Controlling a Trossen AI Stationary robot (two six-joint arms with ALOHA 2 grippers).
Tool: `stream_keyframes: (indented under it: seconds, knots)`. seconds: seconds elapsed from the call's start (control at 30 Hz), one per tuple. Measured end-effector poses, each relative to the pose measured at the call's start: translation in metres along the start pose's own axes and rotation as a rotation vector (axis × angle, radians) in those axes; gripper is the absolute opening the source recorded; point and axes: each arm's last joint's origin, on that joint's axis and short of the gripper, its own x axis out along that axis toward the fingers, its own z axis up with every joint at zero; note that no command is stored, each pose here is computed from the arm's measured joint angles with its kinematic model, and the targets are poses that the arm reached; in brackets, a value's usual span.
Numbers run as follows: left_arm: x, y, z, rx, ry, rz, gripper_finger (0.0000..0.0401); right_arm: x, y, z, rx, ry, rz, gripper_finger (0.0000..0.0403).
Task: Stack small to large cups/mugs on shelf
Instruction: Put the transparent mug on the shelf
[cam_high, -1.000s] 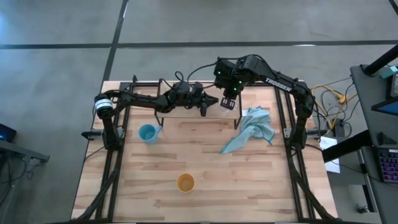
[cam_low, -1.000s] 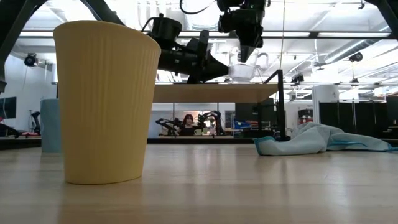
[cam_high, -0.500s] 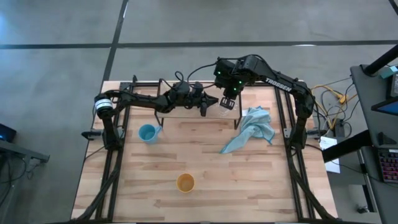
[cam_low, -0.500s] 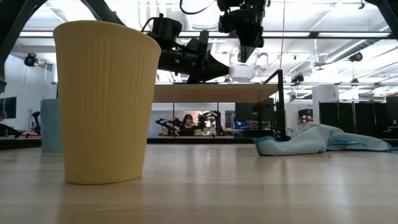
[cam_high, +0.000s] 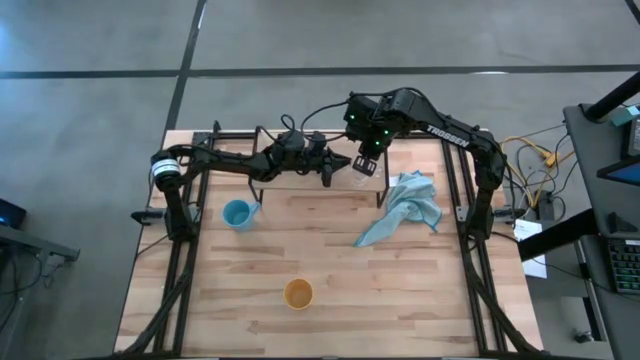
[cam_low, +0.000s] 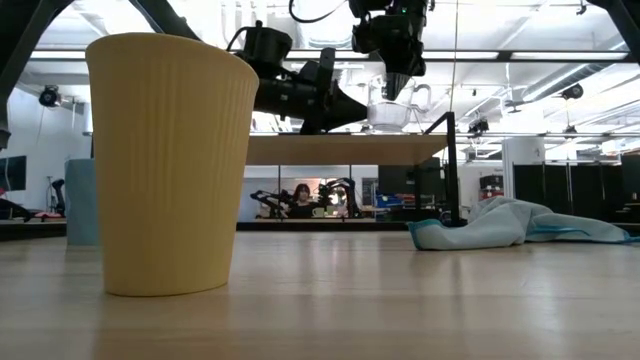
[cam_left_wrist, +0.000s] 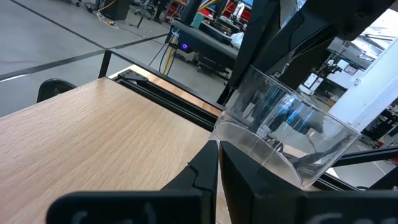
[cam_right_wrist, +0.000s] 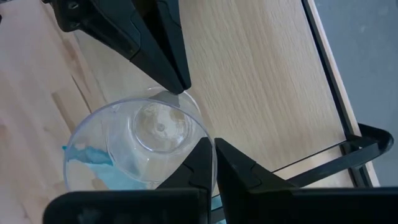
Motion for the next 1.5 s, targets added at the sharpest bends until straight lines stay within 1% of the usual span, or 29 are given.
stream_keyframes:
  seconds: [0.17, 0.33, 0.57, 0.8, 0.93, 1.5]
  knots:
    - [0.0000, 0.0000, 0.0000, 0.000, 0.000, -0.001, 0.0004, 0.0000, -0.0002, 0.0004, -0.052, -0.004, -0.001, 0.0009]
    - [-0.0001, -0.0001, 0.0001, 0.000, 0.000, -0.001, 0.0004, 0.0000, -0.0002, 0.0013, -0.070, -0.013, -0.003, 0.0009]
    - [-0.0001, -0.0003, 0.0003, 0.001, 0.000, -0.005, 0.0004, -0.0002, -0.0005, 0.0020, -0.188, -0.022, -0.007, 0.0014]
    - [-0.0001, -0.0010, 0.0005, 0.002, -0.001, -0.009, 0.0004, -0.0002, -0.0006, 0.0032, -0.180, -0.034, -0.008, 0.0044]
    - [-0.0001, -0.0010, 0.0005, 0.002, -0.001, -0.009, 0.0004, -0.0003, -0.0005, 0.0046, -0.179, -0.048, -0.009, 0.0052]
    - [-0.0001, -0.0008, 0.0006, 0.002, -0.002, -0.007, 0.0004, 0.0013, -0.0003, 0.0047, -0.191, -0.047, -0.008, 0.0054]
